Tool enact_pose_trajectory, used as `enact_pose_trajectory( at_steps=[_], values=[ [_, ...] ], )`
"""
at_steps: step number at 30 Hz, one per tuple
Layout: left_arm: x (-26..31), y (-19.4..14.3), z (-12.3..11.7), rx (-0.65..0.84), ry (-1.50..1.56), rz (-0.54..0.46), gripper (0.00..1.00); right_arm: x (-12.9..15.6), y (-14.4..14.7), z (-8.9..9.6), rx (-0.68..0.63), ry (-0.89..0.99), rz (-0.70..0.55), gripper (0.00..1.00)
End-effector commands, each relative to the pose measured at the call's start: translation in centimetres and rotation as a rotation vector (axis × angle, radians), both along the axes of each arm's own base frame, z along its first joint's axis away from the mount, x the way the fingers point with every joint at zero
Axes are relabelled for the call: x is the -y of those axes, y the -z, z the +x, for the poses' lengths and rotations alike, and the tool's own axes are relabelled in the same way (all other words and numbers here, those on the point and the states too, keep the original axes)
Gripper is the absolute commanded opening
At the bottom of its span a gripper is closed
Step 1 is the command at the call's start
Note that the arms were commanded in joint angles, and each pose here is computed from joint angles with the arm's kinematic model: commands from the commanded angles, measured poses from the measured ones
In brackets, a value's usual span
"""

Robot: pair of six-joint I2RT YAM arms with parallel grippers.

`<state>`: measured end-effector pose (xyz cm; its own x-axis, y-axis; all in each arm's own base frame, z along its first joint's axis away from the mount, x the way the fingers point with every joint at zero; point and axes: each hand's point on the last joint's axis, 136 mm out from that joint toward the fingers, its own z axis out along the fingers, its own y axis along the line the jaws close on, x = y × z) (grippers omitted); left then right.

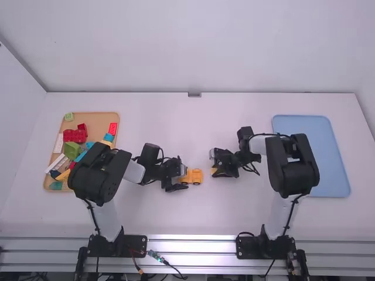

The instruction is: Assemble lego blocks to make yellow taxi

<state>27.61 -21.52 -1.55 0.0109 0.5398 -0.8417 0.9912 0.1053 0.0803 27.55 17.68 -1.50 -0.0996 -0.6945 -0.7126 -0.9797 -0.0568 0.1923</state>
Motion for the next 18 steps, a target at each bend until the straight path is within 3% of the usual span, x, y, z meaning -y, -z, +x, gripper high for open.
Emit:
enact_pose_trajectory(
  at_steps=[1,12,18],
  values=[
    [0.3,-0.3,0.1,0.023,0.032,-0.016,0.78,-1.1,-0.9,0.2,0.008,-0.007,0.012,0.18],
    [0.7,-0.1,0.3,0.038,0.047,-0.045,0.76,-3.5,-3.3,-0.3,0.044,-0.040,0.031,0.14],
    [1.1,0.8,0.7,-0.007,0.060,-0.056,0.75,-4.4,-2.9,-0.1,0.026,-0.004,-0.006,0.08]
  ],
)
